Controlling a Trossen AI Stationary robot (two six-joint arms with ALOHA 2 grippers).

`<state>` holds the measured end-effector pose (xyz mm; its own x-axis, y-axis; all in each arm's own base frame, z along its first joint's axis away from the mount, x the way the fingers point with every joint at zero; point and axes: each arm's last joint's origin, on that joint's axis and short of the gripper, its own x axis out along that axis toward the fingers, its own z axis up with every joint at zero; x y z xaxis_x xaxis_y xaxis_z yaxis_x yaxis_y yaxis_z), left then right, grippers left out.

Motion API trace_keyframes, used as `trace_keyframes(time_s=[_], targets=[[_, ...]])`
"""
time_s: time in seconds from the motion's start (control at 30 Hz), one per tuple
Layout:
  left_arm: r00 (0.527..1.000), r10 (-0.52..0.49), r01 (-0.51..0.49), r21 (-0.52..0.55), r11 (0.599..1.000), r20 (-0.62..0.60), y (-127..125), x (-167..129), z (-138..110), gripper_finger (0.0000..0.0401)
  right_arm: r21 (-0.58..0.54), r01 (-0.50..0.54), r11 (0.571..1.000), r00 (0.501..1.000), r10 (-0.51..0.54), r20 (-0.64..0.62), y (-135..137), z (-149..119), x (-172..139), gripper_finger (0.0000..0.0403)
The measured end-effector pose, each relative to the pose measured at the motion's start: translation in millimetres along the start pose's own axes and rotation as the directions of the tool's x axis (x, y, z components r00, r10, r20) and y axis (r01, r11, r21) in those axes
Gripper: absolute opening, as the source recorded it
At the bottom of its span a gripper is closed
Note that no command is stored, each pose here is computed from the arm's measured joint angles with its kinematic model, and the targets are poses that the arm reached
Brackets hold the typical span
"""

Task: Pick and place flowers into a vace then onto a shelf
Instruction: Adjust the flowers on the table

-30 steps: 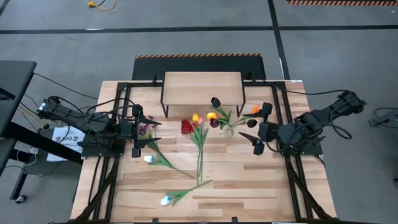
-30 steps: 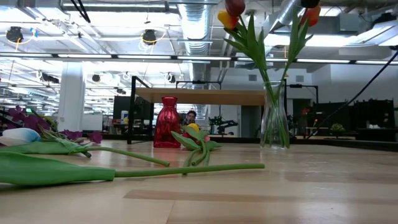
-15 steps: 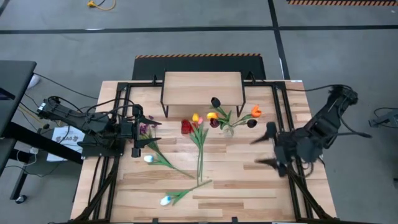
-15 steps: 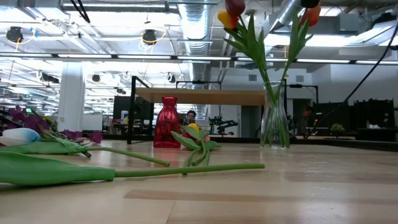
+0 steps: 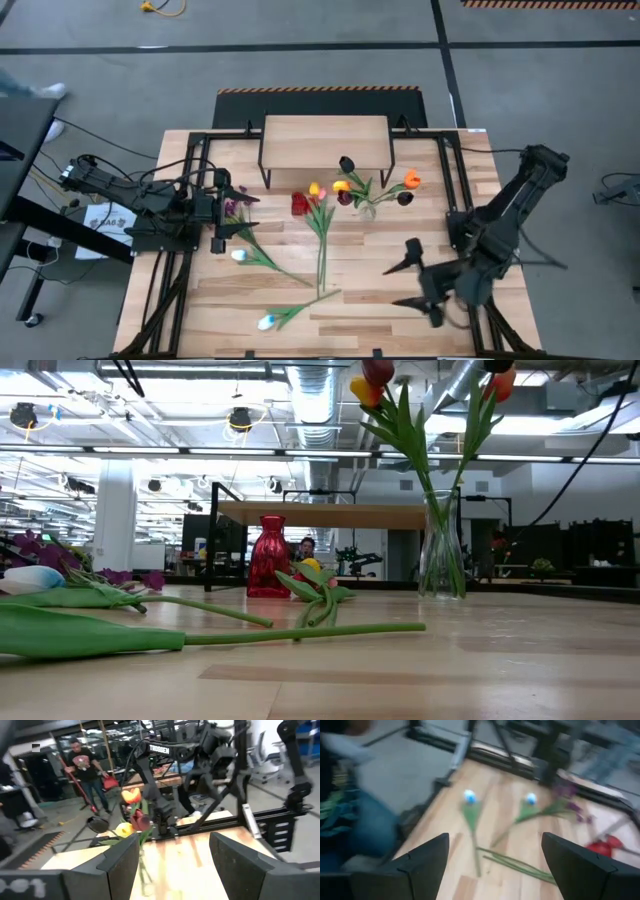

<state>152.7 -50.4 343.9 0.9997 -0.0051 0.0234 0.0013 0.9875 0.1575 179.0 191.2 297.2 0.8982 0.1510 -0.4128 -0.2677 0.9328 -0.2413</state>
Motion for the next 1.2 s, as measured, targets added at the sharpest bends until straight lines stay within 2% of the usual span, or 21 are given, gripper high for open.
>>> trace_keyframes(time_s=[0.17, 0.33, 0.43, 0.5, 0.63, 0.73, 0.93, 1.07, 1.2], targets=[[0.993, -0.116, 0.116, -0.079, 0.990, 0.014, -3, 0, 0, 0.0232, 0.175, 0.124, 0.977, 0.992, -0.126, 0.001, 13, -6, 33, 0.0311], [0.969, -0.246, 0.249, -0.121, 0.961, 0.036, -7, -1, 1, 0.0232, 0.349, 0.158, 0.924, 0.985, -0.170, 0.005, 32, -15, 55, 0.0311], [0.949, -0.310, 0.314, -0.133, 0.940, 0.047, -9, -1, 1, 0.0232, 0.444, 0.207, 0.872, 0.972, -0.233, 0.004, 46, -25, 71, 0.0311], [0.940, -0.338, 0.342, -0.146, 0.928, 0.053, -10, -2, 1, 0.0232, 0.511, 0.252, 0.822, 0.957, -0.291, -0.003, 55, -36, 84, 0.0311], [0.937, -0.345, 0.349, -0.161, 0.923, 0.055, -10, -2, 1, 0.0232, 0.628, 0.341, 0.700, 0.907, -0.420, -0.025, 66, -61, 113, 0.0311], [0.943, -0.329, 0.334, -0.162, 0.929, 0.054, -10, -2, 2, 0.0232, 0.674, 0.393, 0.625, 0.864, -0.502, -0.039, 69, -82, 137, 0.0311], [0.951, -0.307, 0.309, -0.163, 0.937, 0.040, -9, -1, 0, 0.0232, 0.704, 0.462, 0.540, 0.807, -0.585, -0.080, 53, -119, 186, 0.0311], [0.949, -0.315, 0.309, -0.165, 0.937, -0.011, -10, -2, -4, 0.0232, 0.746, 0.469, 0.474, 0.779, -0.619, -0.096, 34, -138, 211, 0.0311], [0.943, -0.323, 0.305, -0.187, 0.934, -0.076, -11, -2, -11, 0.0232, 0.754, 0.496, 0.430, 0.751, -0.648, -0.124, 20, -149, 229, 0.0310]])
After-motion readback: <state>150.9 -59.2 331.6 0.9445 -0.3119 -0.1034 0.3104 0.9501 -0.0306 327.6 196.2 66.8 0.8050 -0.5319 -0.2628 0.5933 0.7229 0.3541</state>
